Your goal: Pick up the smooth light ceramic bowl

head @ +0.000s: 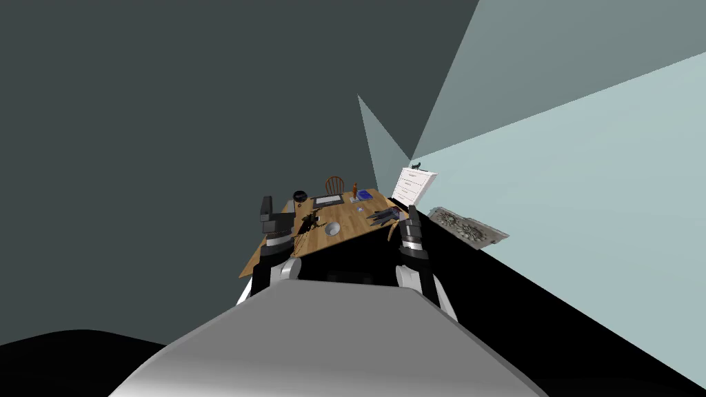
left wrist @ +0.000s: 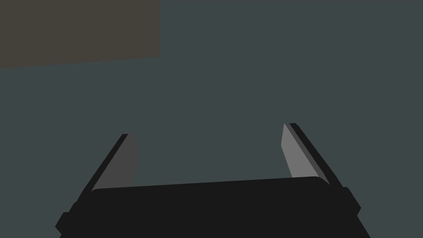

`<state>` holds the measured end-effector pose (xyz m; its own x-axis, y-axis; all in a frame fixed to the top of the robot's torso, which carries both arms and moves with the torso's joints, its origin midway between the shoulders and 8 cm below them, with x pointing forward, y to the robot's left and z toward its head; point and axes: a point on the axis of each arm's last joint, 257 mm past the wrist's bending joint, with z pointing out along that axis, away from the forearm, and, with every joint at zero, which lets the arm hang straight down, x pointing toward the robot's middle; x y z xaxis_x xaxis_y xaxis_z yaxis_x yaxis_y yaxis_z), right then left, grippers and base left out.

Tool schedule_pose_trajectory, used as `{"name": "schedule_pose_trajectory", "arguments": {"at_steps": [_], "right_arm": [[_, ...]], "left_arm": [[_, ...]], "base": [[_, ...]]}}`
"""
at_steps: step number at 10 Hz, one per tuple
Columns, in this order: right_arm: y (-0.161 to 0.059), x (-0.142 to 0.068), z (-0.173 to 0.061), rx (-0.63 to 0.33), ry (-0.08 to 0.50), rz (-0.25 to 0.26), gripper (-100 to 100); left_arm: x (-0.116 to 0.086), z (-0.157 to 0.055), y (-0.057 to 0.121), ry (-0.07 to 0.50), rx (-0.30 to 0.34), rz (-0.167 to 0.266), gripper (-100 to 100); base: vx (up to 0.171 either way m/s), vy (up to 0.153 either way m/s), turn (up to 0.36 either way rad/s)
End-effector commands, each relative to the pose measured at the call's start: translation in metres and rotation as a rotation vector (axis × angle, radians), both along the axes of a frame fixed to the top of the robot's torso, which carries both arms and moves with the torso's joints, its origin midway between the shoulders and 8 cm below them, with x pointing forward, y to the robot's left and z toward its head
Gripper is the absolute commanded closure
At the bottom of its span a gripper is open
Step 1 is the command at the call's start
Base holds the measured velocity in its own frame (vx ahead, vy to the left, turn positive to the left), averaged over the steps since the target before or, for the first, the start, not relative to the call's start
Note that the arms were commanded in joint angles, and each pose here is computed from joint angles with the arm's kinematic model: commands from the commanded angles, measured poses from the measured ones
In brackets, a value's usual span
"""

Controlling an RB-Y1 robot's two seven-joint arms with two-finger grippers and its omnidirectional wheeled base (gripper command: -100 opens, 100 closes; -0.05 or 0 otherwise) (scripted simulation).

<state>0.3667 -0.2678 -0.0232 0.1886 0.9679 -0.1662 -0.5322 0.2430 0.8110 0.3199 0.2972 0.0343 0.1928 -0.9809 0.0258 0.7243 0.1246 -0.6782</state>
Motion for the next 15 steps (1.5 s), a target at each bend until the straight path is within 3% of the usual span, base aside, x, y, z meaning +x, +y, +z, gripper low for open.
{"name": "schedule_pose_trajectory", "arguments": {"at_steps": [1,6,15], "right_arm": [[0.0,0.0,0.0,0.0,0.0,0.0,0],[0.0,0.0,0.0,0.0,0.0,0.0,0],[0.0,0.0,0.0,0.0,0.0,0.0,0]], "left_arm": [[0.005,-0.003,-0.003,0.021,0.022,-0.019,-100],[0.035,-0.03,-0.001,0.152,0.042,-0.077,-100],[0.082,-0.095,0.021,0.39,-0.078,-0.116,-100]], "base": [[-0.008,-0.001,-0.037],[-0.025,0.01,-0.073],[-0.038,0.021,-0.096]]}}
